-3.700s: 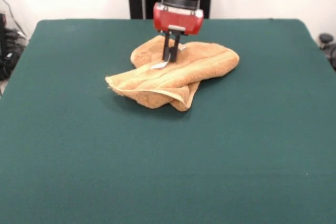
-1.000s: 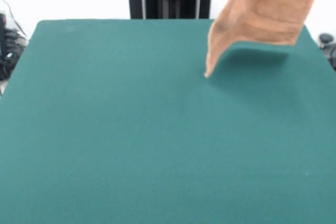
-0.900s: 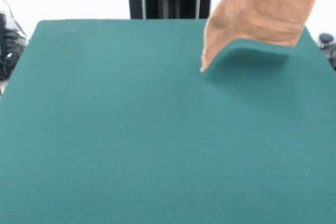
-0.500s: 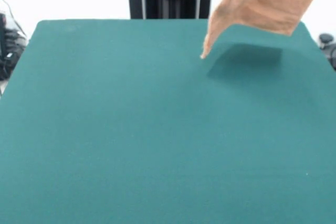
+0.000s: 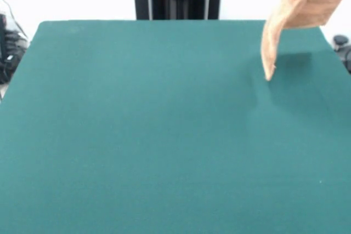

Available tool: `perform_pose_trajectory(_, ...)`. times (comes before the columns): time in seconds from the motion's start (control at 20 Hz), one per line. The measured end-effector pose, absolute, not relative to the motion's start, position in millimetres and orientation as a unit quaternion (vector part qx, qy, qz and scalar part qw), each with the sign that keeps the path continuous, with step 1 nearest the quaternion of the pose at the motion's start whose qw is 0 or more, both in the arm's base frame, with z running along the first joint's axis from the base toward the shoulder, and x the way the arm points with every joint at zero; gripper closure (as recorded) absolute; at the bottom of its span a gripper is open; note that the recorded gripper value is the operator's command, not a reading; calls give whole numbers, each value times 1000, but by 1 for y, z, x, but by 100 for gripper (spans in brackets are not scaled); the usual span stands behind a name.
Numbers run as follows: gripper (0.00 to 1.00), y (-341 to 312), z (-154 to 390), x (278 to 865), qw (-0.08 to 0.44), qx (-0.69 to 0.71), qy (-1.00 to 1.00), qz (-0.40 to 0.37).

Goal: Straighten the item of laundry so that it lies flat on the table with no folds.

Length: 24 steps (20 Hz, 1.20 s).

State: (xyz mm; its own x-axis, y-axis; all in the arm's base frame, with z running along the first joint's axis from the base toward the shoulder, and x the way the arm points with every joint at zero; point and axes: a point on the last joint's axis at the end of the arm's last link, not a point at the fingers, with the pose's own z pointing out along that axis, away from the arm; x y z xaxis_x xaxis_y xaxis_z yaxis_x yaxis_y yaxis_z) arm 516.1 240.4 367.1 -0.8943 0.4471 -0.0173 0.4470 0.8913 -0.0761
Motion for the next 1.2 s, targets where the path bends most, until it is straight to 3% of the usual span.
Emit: perform_pose_trajectory(1.2, 100, 277, 369, 534, 9, -239, -971, -3)
